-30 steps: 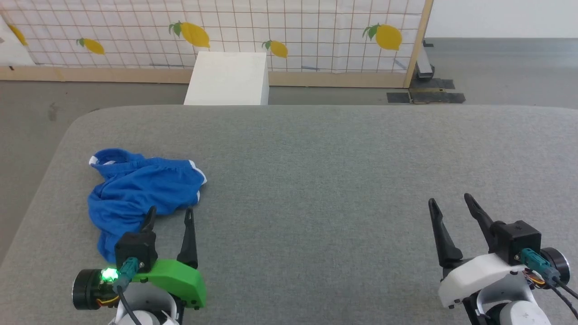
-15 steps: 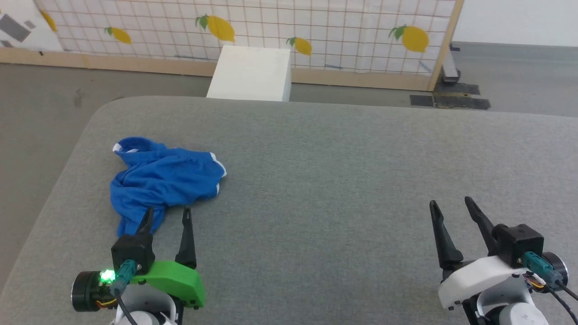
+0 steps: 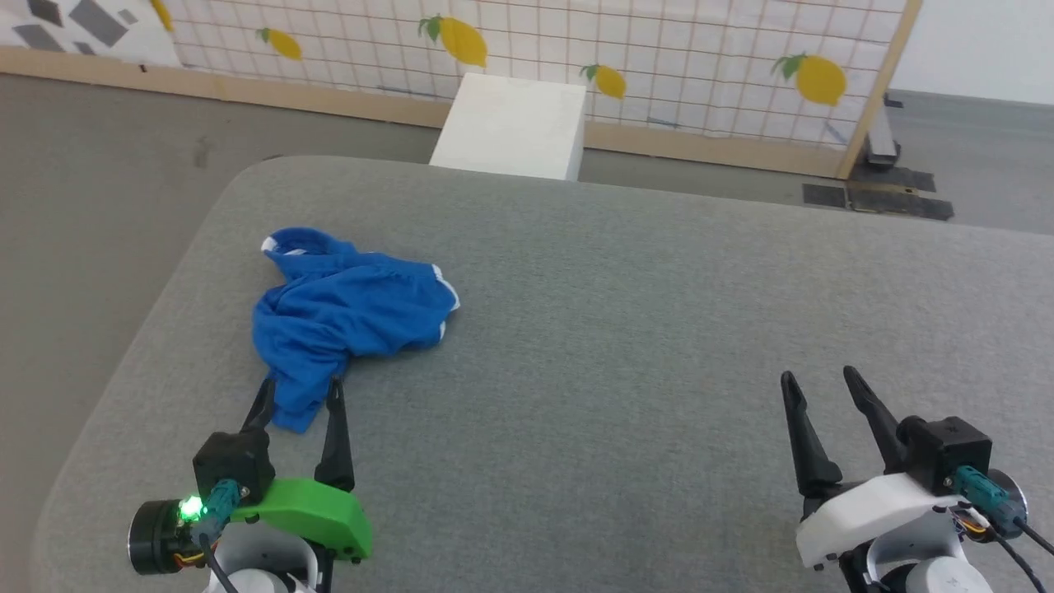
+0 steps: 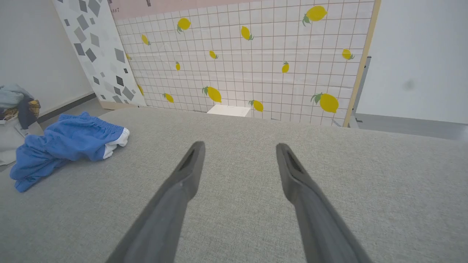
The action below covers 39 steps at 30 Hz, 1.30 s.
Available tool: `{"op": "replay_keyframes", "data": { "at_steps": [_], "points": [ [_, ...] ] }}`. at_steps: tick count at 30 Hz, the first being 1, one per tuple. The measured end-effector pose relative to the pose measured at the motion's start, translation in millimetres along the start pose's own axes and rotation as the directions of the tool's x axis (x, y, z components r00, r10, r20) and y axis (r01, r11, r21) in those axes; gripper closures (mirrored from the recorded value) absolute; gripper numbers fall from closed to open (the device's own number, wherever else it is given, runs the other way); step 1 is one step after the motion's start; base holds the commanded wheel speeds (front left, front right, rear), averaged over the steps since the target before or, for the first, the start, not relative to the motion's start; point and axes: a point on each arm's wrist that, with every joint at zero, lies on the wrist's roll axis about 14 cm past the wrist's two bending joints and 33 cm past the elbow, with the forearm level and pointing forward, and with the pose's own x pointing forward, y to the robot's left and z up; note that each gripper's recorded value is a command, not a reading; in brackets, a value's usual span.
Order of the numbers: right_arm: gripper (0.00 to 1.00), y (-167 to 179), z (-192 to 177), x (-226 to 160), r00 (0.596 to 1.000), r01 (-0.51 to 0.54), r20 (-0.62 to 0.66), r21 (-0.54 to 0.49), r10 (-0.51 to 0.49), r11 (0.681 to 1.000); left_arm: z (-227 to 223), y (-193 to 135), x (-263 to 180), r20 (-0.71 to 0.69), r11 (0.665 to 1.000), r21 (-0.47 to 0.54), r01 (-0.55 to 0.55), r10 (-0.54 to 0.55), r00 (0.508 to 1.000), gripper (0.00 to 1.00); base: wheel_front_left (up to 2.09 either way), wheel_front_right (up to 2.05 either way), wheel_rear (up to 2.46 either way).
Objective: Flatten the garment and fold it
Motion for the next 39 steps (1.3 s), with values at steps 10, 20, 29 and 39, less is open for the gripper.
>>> {"op": "replay_keyframes", "data": {
  "at_steps": [10,20,29,39],
  "points": [
    [0.00,21,-9,11,0.998,-0.062,-0.013,0.028,0.062,0.998,0,23,-12,0.011,0.997,-0.005,-0.076,0.076,0.997,0.00,0.00,0.00,0.00],
    [0.00,31,-15,15,0.996,-0.091,-0.016,0.056,0.092,0.994,1,38,-19,0.024,0.992,-0.014,-0.128,0.128,0.991,0.00,0.00,0.00,0.00],
    [0.00,39,-20,19,0.993,-0.112,-0.023,0.075,0.114,0.991,2,50,-26,0.036,0.986,-0.017,-0.165,0.165,0.986,0.00,0.00,0.00,0.00],
    [0.00,51,-26,23,0.989,-0.142,-0.029,0.097,0.145,0.985,1,63,-36,0.044,0.976,-0.040,-0.215,0.216,0.975,0.00,0.00,0.00,0.00]
  ]
}}
